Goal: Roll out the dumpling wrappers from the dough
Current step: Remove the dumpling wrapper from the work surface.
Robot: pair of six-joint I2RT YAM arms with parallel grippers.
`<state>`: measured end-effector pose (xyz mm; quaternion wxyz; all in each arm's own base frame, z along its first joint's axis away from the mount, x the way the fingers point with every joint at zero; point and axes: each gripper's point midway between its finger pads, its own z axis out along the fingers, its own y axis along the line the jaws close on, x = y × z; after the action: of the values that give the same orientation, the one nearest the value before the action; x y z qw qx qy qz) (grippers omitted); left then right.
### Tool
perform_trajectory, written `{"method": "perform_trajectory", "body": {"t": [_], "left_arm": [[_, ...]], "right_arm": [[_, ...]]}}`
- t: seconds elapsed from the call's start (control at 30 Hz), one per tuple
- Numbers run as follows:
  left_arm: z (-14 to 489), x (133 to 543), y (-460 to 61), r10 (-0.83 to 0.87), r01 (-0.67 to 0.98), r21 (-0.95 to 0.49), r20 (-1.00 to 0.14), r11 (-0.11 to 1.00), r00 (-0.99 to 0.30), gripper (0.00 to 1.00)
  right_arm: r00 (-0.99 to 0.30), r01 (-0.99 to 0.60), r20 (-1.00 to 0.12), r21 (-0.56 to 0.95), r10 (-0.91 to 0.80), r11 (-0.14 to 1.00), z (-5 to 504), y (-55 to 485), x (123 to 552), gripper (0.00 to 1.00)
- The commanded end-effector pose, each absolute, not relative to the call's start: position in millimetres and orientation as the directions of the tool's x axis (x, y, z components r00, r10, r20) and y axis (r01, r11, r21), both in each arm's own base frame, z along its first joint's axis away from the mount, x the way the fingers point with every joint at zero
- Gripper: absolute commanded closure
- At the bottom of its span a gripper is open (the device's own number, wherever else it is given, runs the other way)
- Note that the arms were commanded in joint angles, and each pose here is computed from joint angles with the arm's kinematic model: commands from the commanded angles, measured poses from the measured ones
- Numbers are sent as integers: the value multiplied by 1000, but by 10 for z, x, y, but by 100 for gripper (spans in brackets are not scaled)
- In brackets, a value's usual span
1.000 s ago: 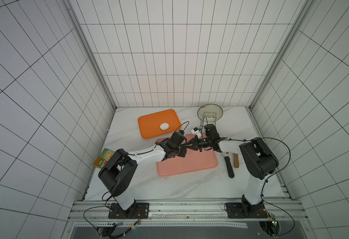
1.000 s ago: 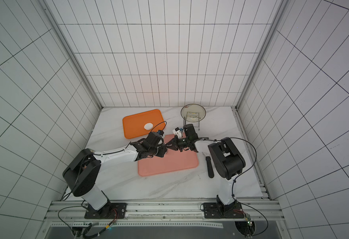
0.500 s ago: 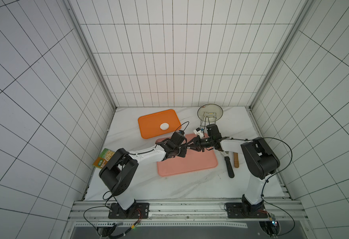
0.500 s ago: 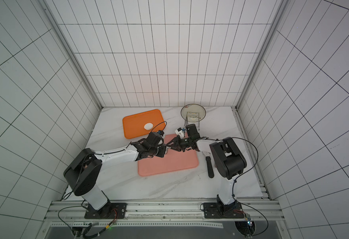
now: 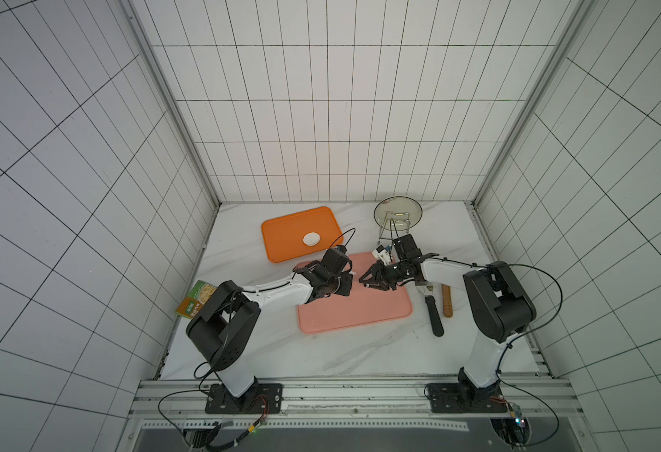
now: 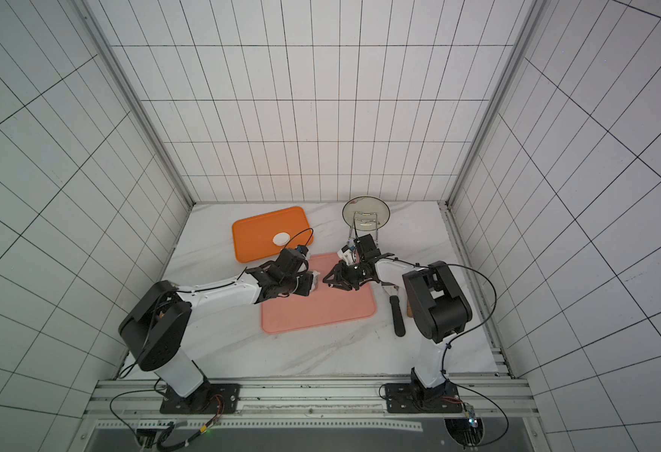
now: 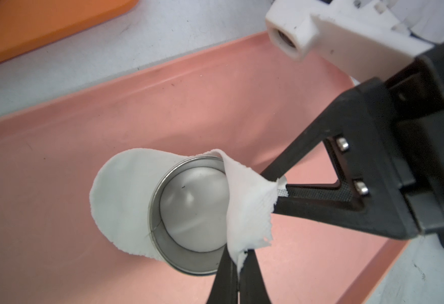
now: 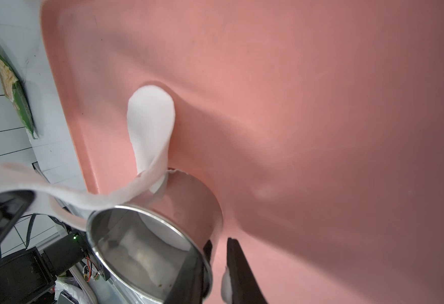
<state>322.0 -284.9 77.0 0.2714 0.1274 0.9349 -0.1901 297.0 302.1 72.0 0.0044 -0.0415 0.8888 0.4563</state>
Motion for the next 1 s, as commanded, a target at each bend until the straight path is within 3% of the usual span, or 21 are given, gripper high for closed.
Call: {"method": "perform_trajectory", "body": {"t": [0.0,0.7,0.97], "left_arm": [[891,3283,-2842,108,338,-297,-588,893,-802,100],[884,3258,-2813,84,332,-337,-579,881,-811,100],[896,3243,-2744,39,302,-383,-561,873,-827,100]], "right_arm": [[-990,-135,-92,801,-103,584,796,3132,3070,68],[-983,-126,-16,788,-185,603,522,3361,3121,70],[-980,-147,-15,734,-200,663,412,3285,3117,73]]}}
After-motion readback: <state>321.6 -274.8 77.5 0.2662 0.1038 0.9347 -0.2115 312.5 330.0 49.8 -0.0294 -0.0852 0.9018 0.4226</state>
